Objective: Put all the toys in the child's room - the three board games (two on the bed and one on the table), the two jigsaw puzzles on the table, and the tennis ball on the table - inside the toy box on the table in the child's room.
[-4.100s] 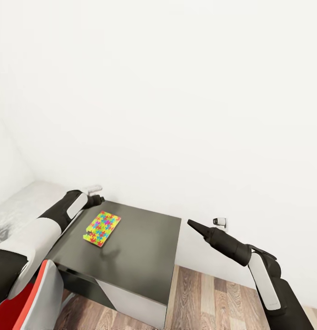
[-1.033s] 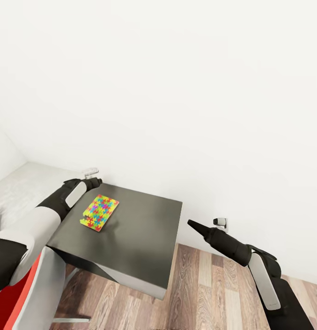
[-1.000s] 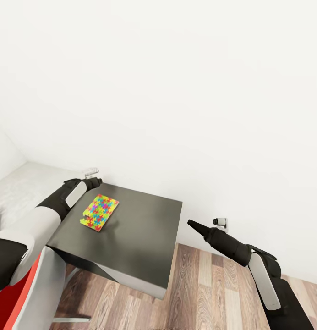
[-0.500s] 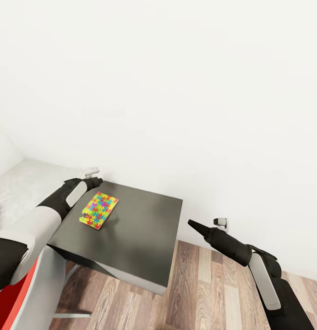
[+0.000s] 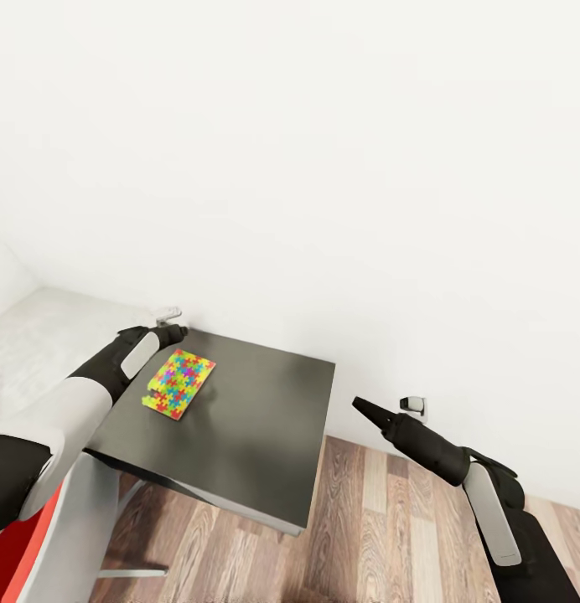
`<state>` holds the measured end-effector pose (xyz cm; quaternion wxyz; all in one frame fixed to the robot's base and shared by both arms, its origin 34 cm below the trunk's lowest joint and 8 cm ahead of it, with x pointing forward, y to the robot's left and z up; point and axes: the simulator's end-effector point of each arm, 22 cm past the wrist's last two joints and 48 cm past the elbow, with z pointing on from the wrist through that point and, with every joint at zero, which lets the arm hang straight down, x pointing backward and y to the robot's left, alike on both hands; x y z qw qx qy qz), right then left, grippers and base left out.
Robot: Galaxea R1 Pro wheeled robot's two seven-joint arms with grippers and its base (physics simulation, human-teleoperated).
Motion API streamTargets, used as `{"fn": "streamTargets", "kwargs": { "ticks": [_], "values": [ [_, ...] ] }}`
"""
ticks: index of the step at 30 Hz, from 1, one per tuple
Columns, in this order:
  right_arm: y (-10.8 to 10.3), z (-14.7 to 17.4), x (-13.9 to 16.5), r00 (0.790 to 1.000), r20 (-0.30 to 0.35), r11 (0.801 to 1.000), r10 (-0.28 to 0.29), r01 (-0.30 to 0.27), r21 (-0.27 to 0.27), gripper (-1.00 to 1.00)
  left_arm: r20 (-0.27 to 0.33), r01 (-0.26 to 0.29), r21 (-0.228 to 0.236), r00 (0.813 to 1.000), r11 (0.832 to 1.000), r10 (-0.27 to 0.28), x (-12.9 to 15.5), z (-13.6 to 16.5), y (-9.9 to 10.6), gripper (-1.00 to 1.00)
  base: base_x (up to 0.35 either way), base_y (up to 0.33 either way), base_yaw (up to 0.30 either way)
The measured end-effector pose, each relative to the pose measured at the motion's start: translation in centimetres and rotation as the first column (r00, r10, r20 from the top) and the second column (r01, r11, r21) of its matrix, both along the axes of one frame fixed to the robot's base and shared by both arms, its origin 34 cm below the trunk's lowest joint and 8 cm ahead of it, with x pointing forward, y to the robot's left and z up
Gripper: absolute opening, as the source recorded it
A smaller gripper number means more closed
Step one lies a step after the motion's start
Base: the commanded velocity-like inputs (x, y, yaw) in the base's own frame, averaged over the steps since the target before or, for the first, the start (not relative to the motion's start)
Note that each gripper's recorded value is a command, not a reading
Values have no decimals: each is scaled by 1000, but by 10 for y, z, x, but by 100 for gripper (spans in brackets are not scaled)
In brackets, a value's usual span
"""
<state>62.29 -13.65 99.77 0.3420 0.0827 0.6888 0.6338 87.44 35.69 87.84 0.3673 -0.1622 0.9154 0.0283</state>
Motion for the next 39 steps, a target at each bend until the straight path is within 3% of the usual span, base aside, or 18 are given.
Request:
{"fn": "streamTargets", "kwargs": {
  "ticks": [39],
  "values": [
    [1,-32,-1,998,-60,1000,-1,1,-2,100,-54,-3,4,999,1000,3,-8,-45,2,100,16,0,0]
  ]
}}
